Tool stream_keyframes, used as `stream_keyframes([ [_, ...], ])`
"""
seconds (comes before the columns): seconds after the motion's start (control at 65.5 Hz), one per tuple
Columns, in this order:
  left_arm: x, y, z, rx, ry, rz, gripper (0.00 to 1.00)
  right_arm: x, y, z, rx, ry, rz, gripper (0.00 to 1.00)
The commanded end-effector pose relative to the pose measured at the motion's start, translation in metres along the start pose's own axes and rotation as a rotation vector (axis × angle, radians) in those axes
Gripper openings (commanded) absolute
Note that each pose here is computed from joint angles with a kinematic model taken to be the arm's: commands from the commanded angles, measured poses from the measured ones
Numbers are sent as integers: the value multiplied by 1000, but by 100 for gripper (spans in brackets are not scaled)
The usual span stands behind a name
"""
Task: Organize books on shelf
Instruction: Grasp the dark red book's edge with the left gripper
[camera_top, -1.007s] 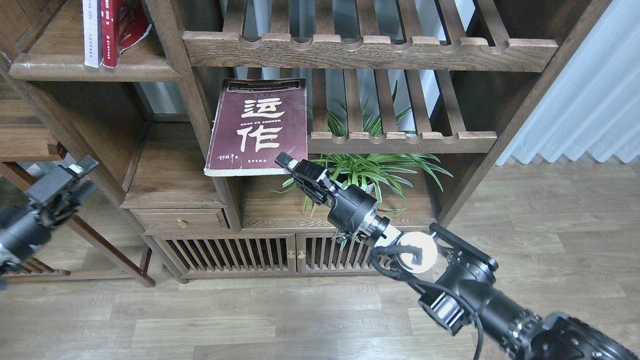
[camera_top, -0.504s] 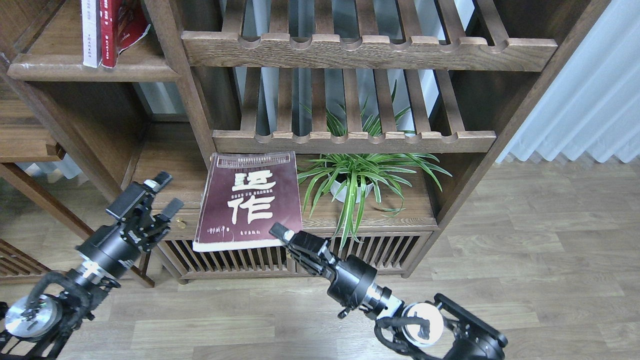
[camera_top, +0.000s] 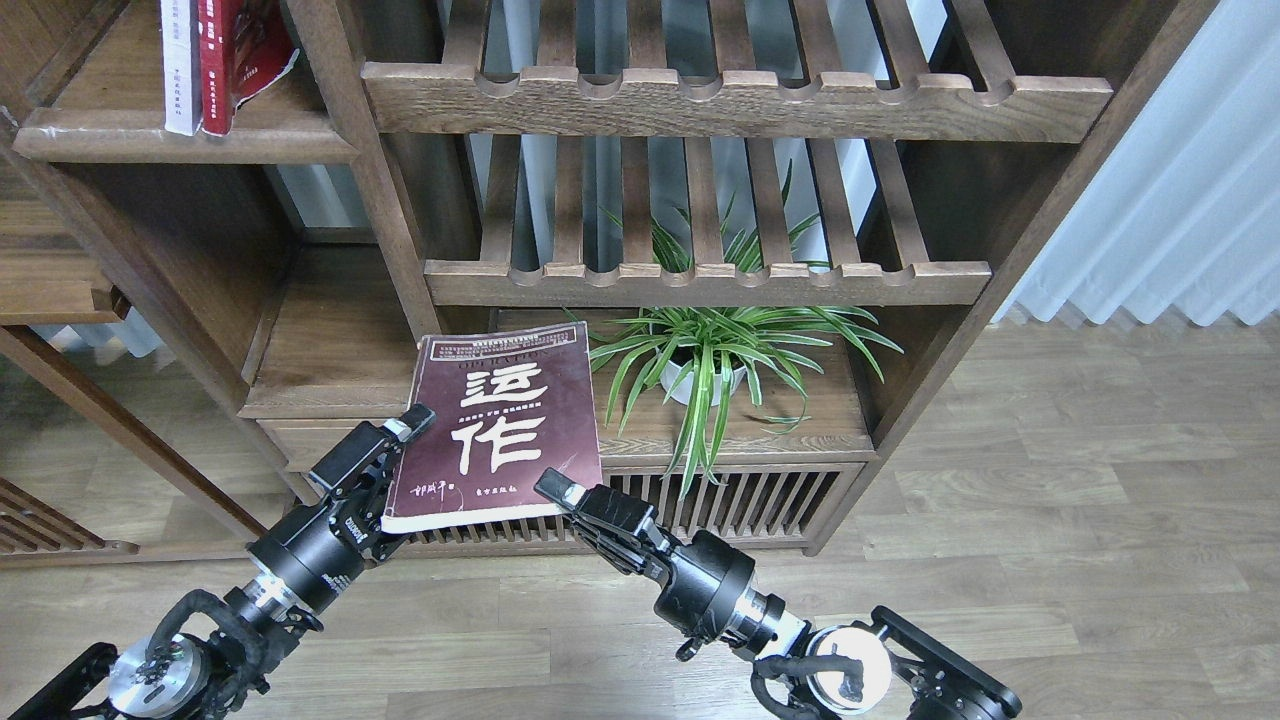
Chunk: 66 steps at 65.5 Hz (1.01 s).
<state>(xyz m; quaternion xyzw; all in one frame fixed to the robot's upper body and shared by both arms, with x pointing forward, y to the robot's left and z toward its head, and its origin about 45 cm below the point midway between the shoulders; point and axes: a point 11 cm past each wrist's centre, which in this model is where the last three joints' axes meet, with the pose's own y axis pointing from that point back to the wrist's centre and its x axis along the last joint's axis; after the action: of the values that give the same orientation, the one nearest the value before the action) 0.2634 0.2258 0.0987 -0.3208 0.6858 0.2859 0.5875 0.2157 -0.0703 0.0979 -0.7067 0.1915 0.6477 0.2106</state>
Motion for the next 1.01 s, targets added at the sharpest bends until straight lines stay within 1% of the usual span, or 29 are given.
stream_keyframes([
  [0.0, 4, -6, -16, 46, 47, 4, 29, 1, 1, 5, -8, -5, 3, 1],
  [0.046, 7, -7, -22, 65, 49, 13, 28, 2, 2, 6, -12, -3, 6, 1],
  [0.061, 7, -7, -23, 70, 50, 15, 26, 3, 3, 7, -13, -2, 8, 1],
  [0.107, 7, -7, -24, 74, 49, 15, 20, 3, 3, 8, -16, 2, 11, 1],
  [0.122, 7, -7, -24, 73, 50, 15, 13, 3, 4, 8, -15, 3, 12, 1],
  [0.153, 6, -8, -23, 68, 57, 9, 9, 4, 4, 8, -14, 5, 13, 2],
  [0.382, 4, -6, -17, 57, 47, 10, 7, 3, 4, 5, -7, 9, 13, 2],
  [0.458, 3, -3, -12, 52, 35, 15, 7, 3, 4, 2, 3, 12, 13, 6],
  [0.488, 2, -2, -9, 49, 29, 16, 7, 3, 4, 1, 7, 11, 11, 14],
  [0.504, 1, 0, -6, 45, 21, 20, 7, 1, 3, 0, 2, 18, 8, 30],
  [0.519, 1, 1, -4, 43, 18, 21, 7, 1, 2, 0, -1, 21, 8, 37],
  [0.534, -1, 3, -2, 40, 11, 23, 7, 0, 1, 0, -8, 29, 6, 57],
  [0.549, -1, 3, -1, 40, 9, 25, 7, 0, 1, -1, -9, 31, 5, 67],
  [0.565, -1, 4, 1, 38, 5, 27, 7, -1, 0, -1, -12, 38, 4, 78],
  [0.58, -3, 6, 4, 35, -2, 29, 7, -2, -1, -3, -15, 49, 3, 93],
  [0.595, -3, 7, 5, 34, -4, 31, 7, -2, -2, -3, -17, 53, 1, 96],
  [0.61, -3, 8, 7, 32, -9, 34, 7, -3, -3, -4, -17, 56, 0, 99],
  [0.626, -3, 10, 9, 30, -14, 39, 7, -3, -3, -5, -12, 58, -1, 99],
  [0.748, -14, 25, 28, 26, -74, 66, 7, -5, -2, -15, 20, 65, -3, 99],
  [0.885, -29, 44, 48, 25, -143, 102, 7, -3, -1, -18, 26, 67, 3, 100],
  [0.916, -38, 57, 63, 25, -199, 141, 7, -2, -1, -18, 27, 67, 6, 100],
  [0.992, -46, 68, 76, 21, -244, 174, 7, -1, 0, -17, 27, 65, 8, 100],
])
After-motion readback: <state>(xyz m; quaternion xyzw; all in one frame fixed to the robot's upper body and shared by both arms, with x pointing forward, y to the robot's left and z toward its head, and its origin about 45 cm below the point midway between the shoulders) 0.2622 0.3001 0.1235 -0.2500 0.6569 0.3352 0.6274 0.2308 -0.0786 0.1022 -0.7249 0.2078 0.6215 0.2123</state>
